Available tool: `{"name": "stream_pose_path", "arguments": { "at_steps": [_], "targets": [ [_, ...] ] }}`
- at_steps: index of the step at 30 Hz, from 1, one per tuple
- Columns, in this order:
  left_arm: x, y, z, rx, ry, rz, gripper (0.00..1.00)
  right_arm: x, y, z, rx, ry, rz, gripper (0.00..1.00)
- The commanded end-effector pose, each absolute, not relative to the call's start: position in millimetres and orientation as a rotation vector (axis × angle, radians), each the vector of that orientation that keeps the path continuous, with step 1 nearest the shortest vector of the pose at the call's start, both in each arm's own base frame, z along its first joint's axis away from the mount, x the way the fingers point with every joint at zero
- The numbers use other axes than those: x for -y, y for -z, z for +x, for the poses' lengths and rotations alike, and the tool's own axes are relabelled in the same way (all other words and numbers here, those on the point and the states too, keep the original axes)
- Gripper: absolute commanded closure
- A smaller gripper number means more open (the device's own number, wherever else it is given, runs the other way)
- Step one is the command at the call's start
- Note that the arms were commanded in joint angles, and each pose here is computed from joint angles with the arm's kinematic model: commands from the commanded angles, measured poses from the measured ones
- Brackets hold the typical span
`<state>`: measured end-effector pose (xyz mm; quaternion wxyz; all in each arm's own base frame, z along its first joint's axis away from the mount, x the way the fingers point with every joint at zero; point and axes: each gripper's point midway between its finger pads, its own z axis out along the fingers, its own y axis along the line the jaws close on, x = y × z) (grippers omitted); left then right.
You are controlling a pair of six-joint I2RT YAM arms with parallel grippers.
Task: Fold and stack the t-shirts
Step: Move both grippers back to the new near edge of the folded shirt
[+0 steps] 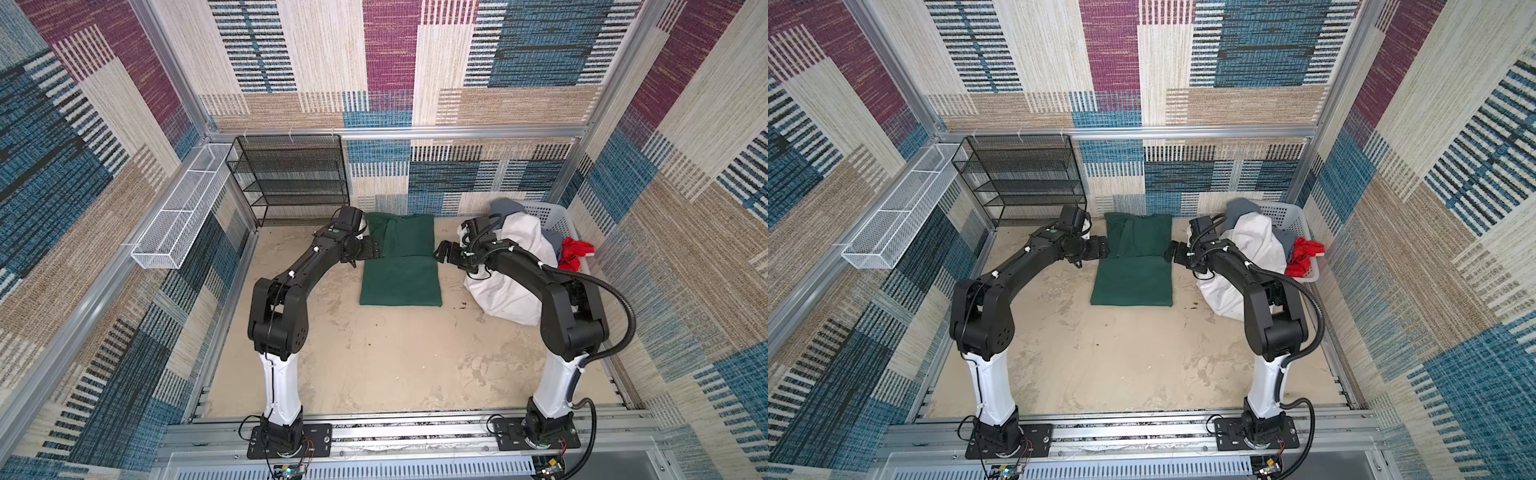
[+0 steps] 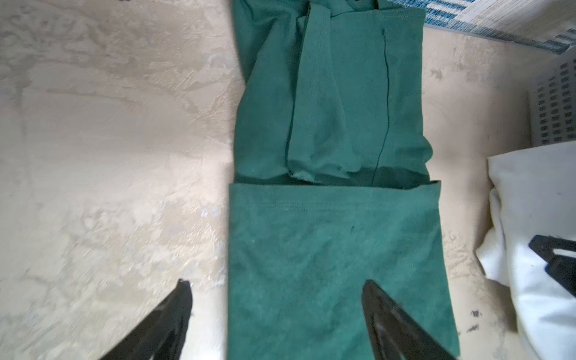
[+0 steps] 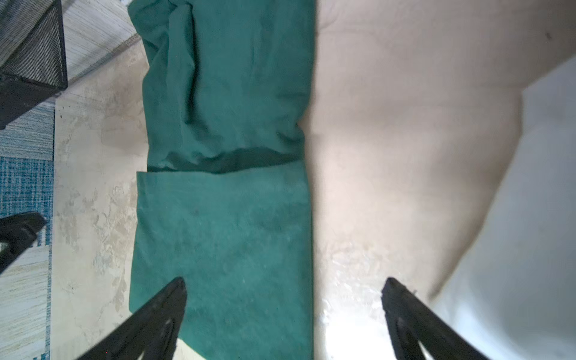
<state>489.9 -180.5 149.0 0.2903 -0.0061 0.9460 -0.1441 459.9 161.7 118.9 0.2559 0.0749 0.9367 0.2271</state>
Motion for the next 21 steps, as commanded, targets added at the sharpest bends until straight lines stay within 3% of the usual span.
{"name": "stream_pose_path", "arguments": {
  "at_steps": [1, 11, 21],
  "targets": [
    [169.6, -154.6, 475.5, -2.476, 0.357, -0.025, 0.14, -154.2, -118.5, 437.2, -2.545, -0.612, 0.243, 0.02],
    [147.3, -108.7, 388.8, -2.474, 0.480, -0.220, 0.15, -162.5, -95.1, 369.8, -2.516, -0.878, 0.373, 0.01],
    [159.5, -72.5, 371.0, -2.521, 0.636, -0.314, 0.19, -177.0, -61.3, 353.6, -2.526, -1.062, 0.462, 0.05]
  ]
}}
